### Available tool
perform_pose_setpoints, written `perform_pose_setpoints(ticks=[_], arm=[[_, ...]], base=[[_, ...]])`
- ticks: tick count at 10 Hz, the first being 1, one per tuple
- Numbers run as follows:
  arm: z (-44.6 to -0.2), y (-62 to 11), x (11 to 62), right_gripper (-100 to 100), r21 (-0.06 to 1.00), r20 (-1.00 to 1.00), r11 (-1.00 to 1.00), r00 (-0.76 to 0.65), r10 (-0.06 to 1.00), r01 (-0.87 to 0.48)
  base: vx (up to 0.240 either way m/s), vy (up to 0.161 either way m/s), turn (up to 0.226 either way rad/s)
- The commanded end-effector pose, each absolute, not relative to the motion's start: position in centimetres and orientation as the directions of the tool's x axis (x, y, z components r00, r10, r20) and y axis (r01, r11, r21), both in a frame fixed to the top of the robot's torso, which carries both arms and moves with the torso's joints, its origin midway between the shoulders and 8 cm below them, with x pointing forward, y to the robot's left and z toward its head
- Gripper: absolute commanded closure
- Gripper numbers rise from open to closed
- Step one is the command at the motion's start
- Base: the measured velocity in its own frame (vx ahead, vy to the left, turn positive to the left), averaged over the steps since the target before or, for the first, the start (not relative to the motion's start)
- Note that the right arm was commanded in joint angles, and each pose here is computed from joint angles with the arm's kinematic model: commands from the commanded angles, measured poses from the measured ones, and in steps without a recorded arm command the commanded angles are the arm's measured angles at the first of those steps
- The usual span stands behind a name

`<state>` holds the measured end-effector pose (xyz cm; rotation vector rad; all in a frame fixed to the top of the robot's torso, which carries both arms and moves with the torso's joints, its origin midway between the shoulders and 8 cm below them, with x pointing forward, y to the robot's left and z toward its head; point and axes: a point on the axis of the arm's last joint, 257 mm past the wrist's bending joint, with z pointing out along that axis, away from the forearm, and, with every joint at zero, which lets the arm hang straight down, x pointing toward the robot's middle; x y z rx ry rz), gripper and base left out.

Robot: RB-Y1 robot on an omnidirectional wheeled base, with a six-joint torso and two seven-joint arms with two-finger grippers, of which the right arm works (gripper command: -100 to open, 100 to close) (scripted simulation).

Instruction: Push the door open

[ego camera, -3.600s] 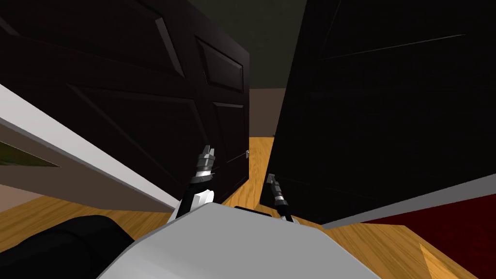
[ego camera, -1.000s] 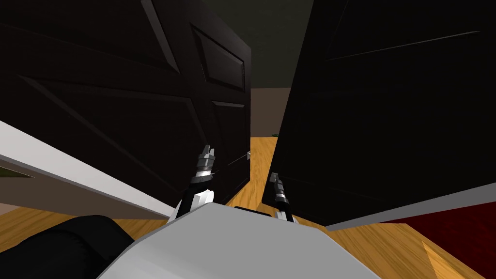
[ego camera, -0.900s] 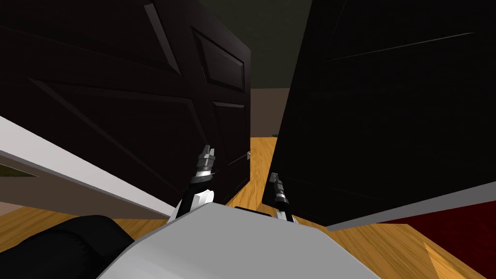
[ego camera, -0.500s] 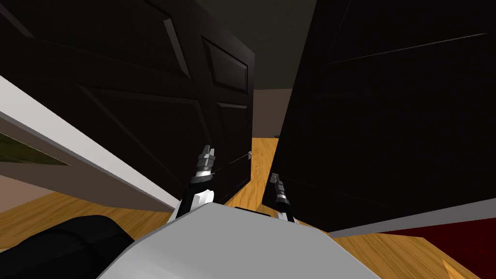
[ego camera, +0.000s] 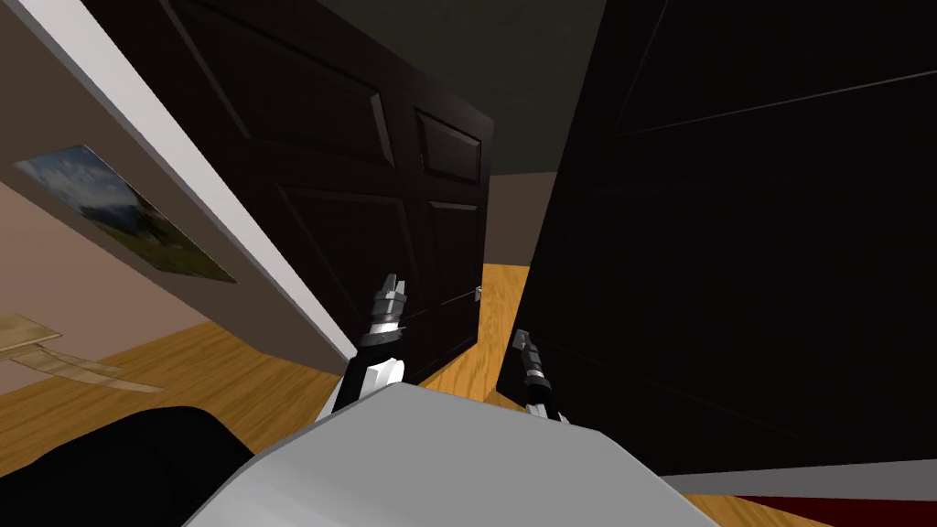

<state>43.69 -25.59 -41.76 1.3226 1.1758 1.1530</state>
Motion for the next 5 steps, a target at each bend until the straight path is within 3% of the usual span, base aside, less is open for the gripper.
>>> perform_pose_setpoints(ticks=[1, 5], arm=[[-43.2, -26.5, 42.6, 100, 0.993, 0.042, -0.052, 0.097, 0.994, 0.105], [-44.3, -27.4, 42.0, 100, 0.987, 0.062, -0.077, 0.11, 0.992, 0.138]], base=[[-0.011, -0.028, 0.016], [-0.007, -0.018, 0.084]])
